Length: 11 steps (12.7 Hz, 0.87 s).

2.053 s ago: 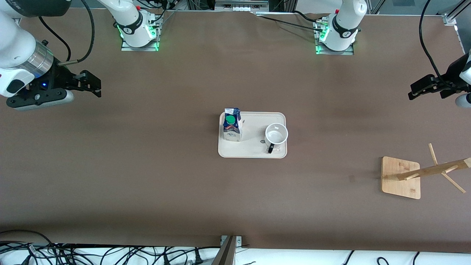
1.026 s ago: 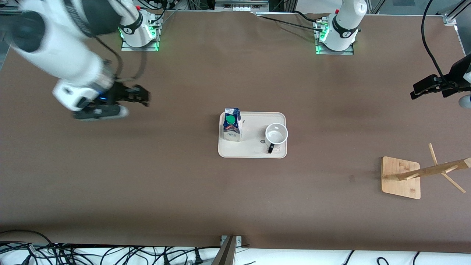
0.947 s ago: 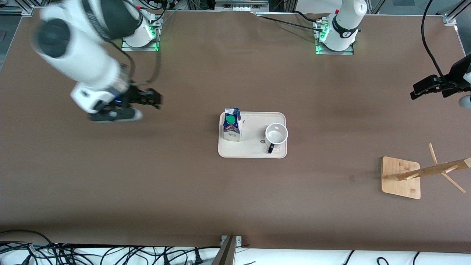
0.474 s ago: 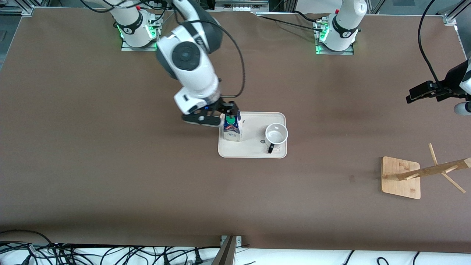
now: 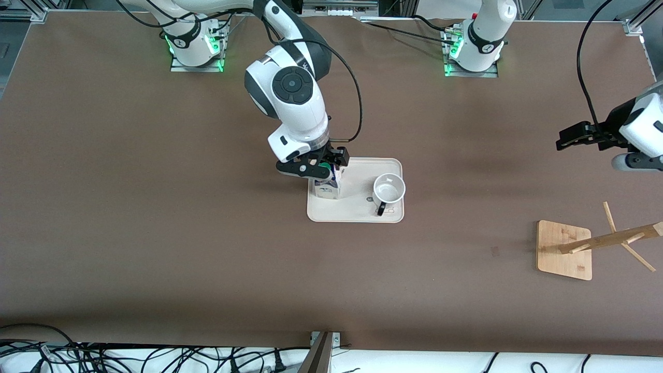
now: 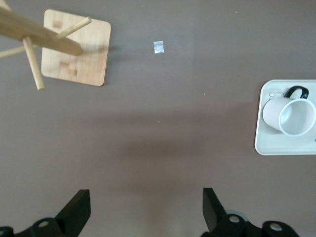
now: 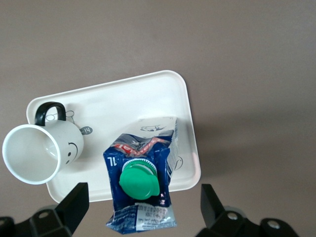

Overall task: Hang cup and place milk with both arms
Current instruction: 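Grasp the milk carton with the right gripper while the left gripper reaches the mug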

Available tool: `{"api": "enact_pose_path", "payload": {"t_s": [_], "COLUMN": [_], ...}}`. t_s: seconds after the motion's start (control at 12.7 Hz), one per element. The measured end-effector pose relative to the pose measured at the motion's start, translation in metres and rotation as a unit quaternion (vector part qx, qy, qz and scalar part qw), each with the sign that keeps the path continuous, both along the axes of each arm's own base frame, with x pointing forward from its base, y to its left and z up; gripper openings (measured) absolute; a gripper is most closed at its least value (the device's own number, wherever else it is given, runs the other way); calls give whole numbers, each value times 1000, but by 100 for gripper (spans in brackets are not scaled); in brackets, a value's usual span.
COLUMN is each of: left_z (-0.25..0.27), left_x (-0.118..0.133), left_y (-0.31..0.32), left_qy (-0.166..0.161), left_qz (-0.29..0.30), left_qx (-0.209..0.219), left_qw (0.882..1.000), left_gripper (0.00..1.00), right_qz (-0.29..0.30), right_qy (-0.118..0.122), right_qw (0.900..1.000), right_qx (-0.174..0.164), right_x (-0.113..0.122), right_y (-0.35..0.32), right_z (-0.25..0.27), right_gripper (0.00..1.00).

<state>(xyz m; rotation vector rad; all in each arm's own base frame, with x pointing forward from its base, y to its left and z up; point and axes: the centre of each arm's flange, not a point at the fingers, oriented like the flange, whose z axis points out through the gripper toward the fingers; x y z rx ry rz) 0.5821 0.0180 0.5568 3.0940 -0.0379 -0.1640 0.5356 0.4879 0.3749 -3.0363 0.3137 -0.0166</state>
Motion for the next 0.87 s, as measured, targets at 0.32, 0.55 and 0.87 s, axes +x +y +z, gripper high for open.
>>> {"api": "enact_pose_path", "payload": {"t_s": [0.32,0.55,0.87], "left_z": [-1,-2,-8], "left_x": [1,1,4], "left_y": [1,-8,-17], "left_qy": [-2,-1,4], "left_qz": [-17,-26,-33], "left_qx": [-1,-2,-3], "left_qw": [1000,1000,999], "left_gripper": [100,100,100], "right_qz": [11,15,6], "right_qy": [7,6,-6], "right_qw": [1000,1000,1000], "right_qx": [-12,-19,-18], "right_x": [-9,-9,9], "right_y": [11,12,-6], "right_z": [-32,-42,-11], "right_gripper": [95,72,41]}}
